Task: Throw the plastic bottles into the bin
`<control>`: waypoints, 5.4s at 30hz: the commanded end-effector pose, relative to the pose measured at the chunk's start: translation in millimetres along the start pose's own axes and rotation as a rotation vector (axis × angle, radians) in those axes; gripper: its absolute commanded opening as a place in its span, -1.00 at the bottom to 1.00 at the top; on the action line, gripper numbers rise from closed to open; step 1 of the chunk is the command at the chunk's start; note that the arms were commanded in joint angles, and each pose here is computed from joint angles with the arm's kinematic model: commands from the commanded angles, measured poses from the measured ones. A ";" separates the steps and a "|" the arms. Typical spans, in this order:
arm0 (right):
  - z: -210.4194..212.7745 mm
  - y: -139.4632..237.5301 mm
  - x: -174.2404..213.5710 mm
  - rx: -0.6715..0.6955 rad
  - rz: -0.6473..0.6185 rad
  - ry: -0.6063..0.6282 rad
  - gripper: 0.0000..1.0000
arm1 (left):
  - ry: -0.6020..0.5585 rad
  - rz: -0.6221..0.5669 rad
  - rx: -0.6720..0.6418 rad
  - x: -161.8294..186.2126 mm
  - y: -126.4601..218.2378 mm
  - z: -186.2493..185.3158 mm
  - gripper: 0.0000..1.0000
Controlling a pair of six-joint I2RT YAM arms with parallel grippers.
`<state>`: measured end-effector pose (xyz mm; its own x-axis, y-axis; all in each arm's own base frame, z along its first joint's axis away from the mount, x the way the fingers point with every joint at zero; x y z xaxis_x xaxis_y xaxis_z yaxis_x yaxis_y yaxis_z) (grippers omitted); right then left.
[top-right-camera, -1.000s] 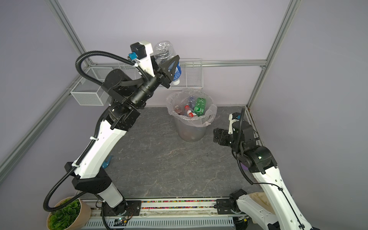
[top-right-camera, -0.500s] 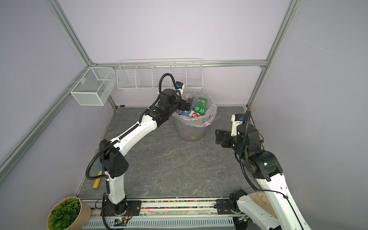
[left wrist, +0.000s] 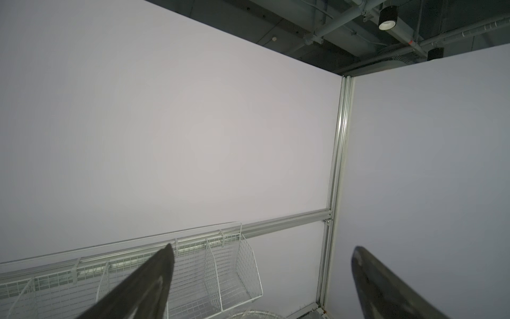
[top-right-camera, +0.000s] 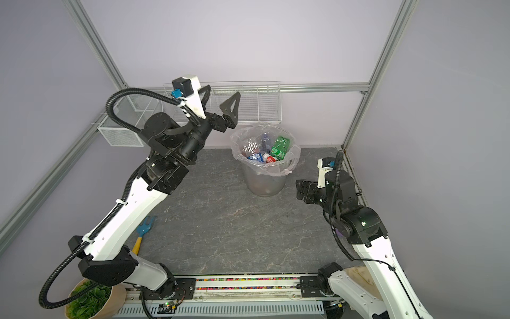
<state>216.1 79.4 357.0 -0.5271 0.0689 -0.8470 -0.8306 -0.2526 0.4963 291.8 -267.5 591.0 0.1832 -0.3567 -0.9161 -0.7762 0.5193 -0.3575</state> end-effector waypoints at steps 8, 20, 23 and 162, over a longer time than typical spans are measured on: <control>-4.5 -1.7 2.8 0.024 -0.010 -0.012 0.78 | -0.028 0.100 -0.040 40.1 13.1 11.0 0.98; -13.0 -12.3 4.8 0.093 -0.026 0.045 0.78 | -0.098 0.220 -0.198 83.3 54.2 48.4 0.98; -14.8 -13.7 6.0 0.098 -0.062 0.062 0.78 | -0.091 0.236 -0.257 90.9 69.9 66.5 0.98; -147.5 -111.4 146.6 0.804 -0.253 0.091 0.78 | -0.231 0.482 -1.127 289.2 323.1 259.6 0.98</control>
<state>257.3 -21.1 148.3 -0.3506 -0.0726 -0.9337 -0.8150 0.5149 0.2659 244.6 -1.0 156.3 -0.2866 -0.1077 -0.9520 -0.8462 -0.4375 0.3043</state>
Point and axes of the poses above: each gripper's point midway between its finger pads, its own y axis back along the fingers, its own z axis along the line the jaws close on, x = y × z, the point moved 5 cm from there along y, back along the fingers, and after that the axes turned 7 degrees about y, right-handed, at the moved point
